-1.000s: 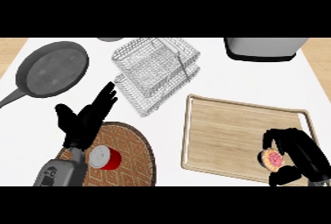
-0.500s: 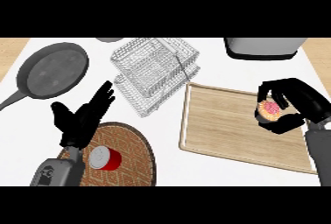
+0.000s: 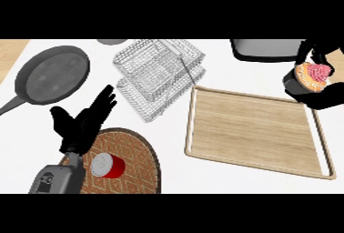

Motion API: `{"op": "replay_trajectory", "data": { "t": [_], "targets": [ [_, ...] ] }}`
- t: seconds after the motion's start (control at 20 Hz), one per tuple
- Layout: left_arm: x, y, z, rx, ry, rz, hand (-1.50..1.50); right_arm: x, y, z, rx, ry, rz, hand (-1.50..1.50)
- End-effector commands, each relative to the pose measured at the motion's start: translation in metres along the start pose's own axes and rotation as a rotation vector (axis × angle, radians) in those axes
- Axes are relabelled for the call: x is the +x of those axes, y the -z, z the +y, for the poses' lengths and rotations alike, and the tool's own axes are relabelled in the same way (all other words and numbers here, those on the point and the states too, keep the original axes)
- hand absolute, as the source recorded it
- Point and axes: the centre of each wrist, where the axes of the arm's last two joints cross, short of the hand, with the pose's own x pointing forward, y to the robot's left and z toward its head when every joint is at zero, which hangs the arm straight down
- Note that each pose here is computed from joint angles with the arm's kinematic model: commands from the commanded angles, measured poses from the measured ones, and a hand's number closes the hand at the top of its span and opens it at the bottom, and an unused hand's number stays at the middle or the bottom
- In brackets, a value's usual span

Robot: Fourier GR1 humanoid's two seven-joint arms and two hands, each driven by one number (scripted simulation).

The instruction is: Pick the cupcake from the tray and place it in the tiered basket

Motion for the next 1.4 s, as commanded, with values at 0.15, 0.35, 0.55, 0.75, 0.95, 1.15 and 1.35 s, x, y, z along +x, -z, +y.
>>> {"op": "replay_trajectory", "data": {
  "t": [0.15,0.35,0.55,0.75,0.95,1.15,1.35],
  "targets": [
    [0.01,0.009,-0.008,0.0,-0.004,0.0,0.0,0.075,0.028,-0.045,-0.064,-0.024,-0.084,1.5],
    [0.011,0.015,0.002,0.001,-0.004,-0.018,0.0,0.106,0.055,-0.051,-0.043,-0.042,-0.072,1.5],
    [0.013,0.001,-0.009,-0.023,-0.013,0.003,0.0,0.124,0.087,-0.045,-0.045,-0.073,-0.066,1.5],
    [0.011,0.01,-0.004,-0.031,0.007,0.001,0.0,0.157,0.128,-0.009,-0.025,-0.017,-0.029,1.5],
    [0.007,0.011,-0.023,-0.009,-0.004,-0.001,0.0,0.163,0.154,-0.006,-0.044,0.014,-0.011,1.5],
    [-0.006,0.009,-0.008,-0.039,-0.009,-0.003,0.0,0.154,0.178,0.042,-0.029,0.021,0.009,1.5],
    [0.001,0.012,-0.011,-0.028,-0.004,-0.011,0.0,0.144,0.188,0.062,-0.019,0.107,-0.01,1.5]
  ]
}}
